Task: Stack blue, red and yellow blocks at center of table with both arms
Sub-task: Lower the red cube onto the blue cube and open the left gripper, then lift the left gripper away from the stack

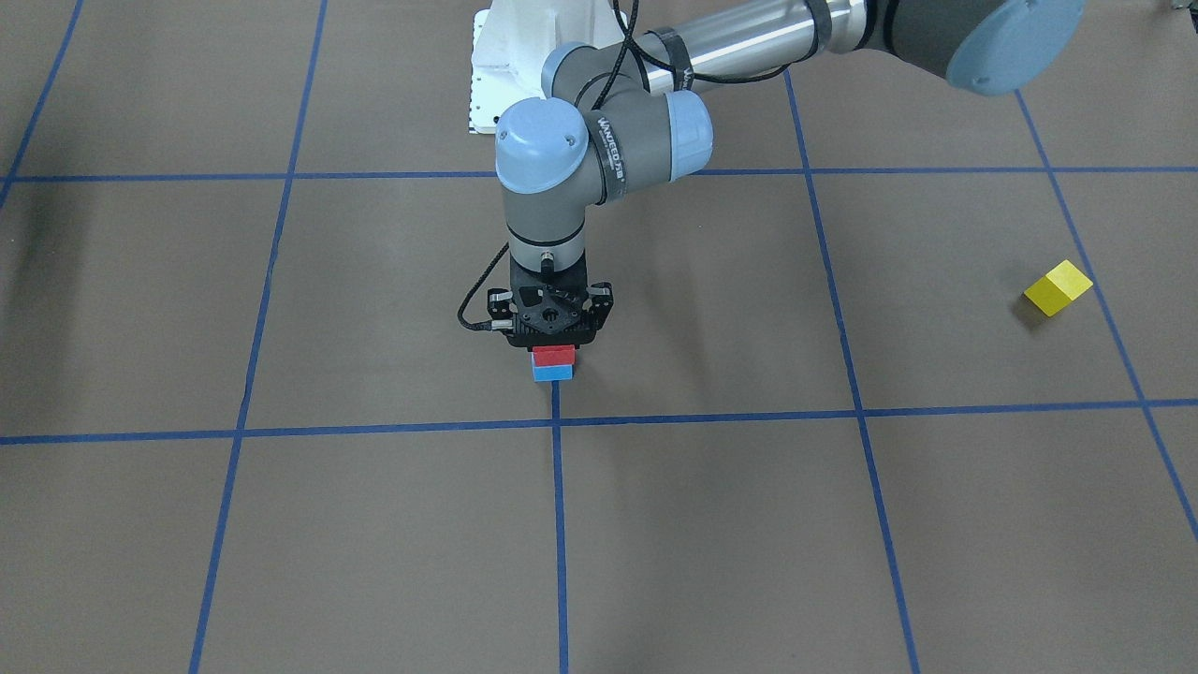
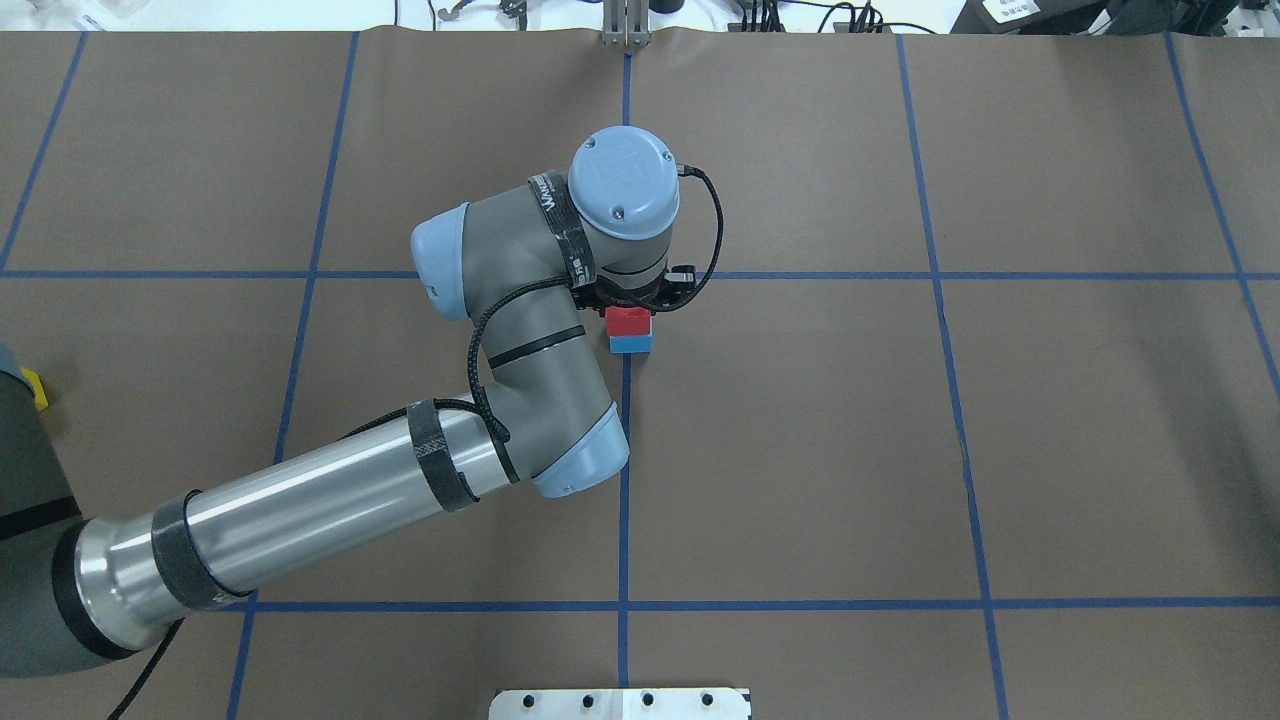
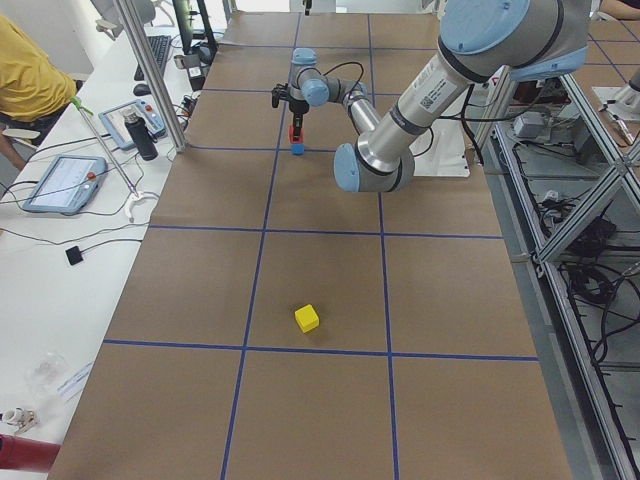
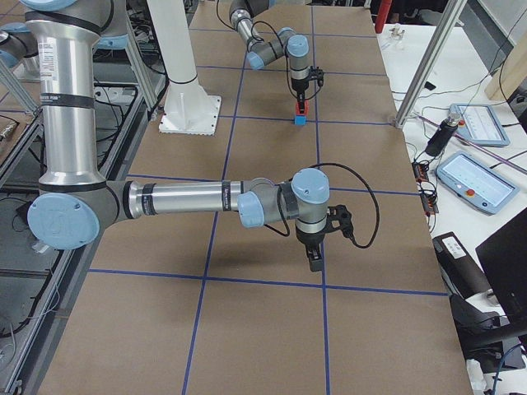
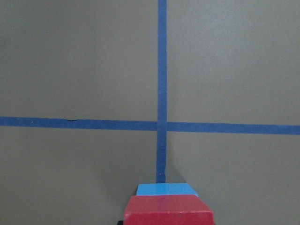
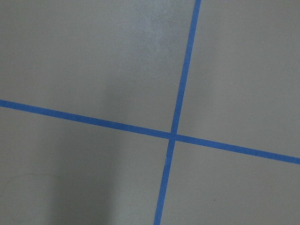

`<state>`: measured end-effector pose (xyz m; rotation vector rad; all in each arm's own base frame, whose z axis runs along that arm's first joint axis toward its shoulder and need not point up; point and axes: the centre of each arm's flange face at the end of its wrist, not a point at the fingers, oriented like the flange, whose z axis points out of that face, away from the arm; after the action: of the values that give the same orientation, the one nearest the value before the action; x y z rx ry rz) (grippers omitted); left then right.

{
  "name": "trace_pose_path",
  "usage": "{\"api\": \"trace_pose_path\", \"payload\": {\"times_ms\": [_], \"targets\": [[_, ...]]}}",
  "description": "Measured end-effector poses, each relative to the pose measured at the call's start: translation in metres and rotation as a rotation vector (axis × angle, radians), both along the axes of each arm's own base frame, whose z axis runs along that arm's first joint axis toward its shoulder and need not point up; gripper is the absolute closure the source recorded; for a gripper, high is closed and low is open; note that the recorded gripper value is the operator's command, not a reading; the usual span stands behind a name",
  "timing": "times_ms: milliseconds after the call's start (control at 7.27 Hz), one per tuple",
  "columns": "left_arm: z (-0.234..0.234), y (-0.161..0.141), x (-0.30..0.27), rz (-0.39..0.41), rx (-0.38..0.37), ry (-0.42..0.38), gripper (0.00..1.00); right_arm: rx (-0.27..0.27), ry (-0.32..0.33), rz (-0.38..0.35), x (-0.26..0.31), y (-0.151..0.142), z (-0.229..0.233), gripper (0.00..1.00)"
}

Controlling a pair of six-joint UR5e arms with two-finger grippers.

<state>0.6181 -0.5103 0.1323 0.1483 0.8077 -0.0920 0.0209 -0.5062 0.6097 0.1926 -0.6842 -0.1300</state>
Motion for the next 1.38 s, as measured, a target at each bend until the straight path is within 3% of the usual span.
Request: {"api": "trace_pose_path", "payload": {"times_ms": [826, 1101, 1376], "targets": [[-0.013, -0.004, -0.013, 0.003, 0.059, 0.021, 0.0, 0.003, -0.002, 0.001, 0.0, -0.001, -0.002, 0.01], [-0.024, -0.013, -0.061, 0.044, 0.098, 0.016, 0.0, 0.003, -0.003, 0.003, 0.0, -0.001, -0.002, 0.01], [0.032, -0.013, -0.157, 0.127, 0.175, -0.003, 0.0, 0.004, -0.004, 0.005, 0.0, -0.001, -0.003, 0.01]]}}
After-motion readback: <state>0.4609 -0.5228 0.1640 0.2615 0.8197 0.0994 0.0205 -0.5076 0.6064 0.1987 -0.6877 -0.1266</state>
